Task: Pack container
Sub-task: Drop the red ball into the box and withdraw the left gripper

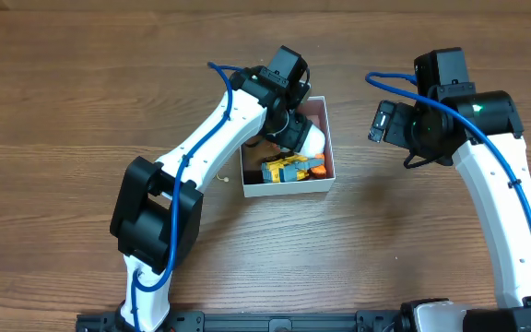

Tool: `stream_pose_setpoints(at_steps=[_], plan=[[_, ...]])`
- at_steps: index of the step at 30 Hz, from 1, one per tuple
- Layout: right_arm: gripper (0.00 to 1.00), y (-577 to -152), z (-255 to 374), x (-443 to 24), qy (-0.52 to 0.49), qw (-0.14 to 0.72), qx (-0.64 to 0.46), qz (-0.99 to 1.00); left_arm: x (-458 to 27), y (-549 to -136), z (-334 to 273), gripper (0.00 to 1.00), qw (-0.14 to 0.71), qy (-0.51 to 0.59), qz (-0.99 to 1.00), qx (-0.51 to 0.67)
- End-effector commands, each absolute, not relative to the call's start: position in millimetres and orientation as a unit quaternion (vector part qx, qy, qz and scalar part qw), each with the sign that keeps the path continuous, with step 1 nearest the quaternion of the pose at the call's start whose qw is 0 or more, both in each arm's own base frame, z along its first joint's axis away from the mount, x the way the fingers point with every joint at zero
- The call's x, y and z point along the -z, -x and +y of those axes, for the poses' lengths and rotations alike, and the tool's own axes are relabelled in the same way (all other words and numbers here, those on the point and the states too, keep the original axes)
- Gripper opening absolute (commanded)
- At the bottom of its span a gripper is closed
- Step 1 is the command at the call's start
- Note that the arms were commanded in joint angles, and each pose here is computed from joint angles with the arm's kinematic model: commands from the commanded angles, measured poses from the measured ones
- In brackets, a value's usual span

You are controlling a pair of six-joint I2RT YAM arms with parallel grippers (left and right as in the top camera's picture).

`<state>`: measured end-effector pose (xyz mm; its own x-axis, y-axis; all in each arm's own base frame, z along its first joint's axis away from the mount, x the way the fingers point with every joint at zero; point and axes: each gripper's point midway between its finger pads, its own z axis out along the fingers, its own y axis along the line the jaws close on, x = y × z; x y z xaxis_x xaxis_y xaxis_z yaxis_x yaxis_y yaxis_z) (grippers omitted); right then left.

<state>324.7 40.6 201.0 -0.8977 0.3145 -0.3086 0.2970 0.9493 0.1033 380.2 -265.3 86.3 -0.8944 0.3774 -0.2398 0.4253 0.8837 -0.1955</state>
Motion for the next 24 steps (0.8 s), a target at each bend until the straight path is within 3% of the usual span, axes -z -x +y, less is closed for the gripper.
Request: stream_pose_setpoints(at_steps=[1,4,5,8,9,15,24], plan=[[1.0,-326.0,38.2,-203.0,-0.158,0.168,-0.023,0.973,-126.2,-381.7,-271.1,0.77,0.124,-0.217,0.958,0.142],[1.0,-326.1,38.2,-203.0,-0.158,0.168,-0.023,0.973,-144.6,-380.3,-268.0,0.7,0.133,-0.217,0.957,0.138],[1.0,-326.1,38.2,-203.0,-0.158,0.168,-0.023,0.973,-149.3,-379.2,-268.3,0.6,0.135,-0.218,0.957,0.139],[1.0,-326.1,38.2,-203.0,-0.158,0.168,-0.023,0.973,-161.1,-379.1,-268.2,0.1,0.147,-0.218,0.954,0.143],[1.0,-326.1,38.2,-203.0,-0.158,0.168,-0.023,0.973,-163.1,-379.5,-268.5,0.04,0.151,-0.219,0.953,0.144],[1.0,-326.6,38.3,-203.2,-0.158,0.169,-0.024,0.973,-156.8,-373.9,-269.0,0.04,0.139,-0.221,0.956,0.136],[1.0,-326.9,38.4,-203.3,-0.158,0.17,-0.024,0.972,-93.0,-348.3,-272.3,0.04,0.064,-0.242,0.964,0.085]])
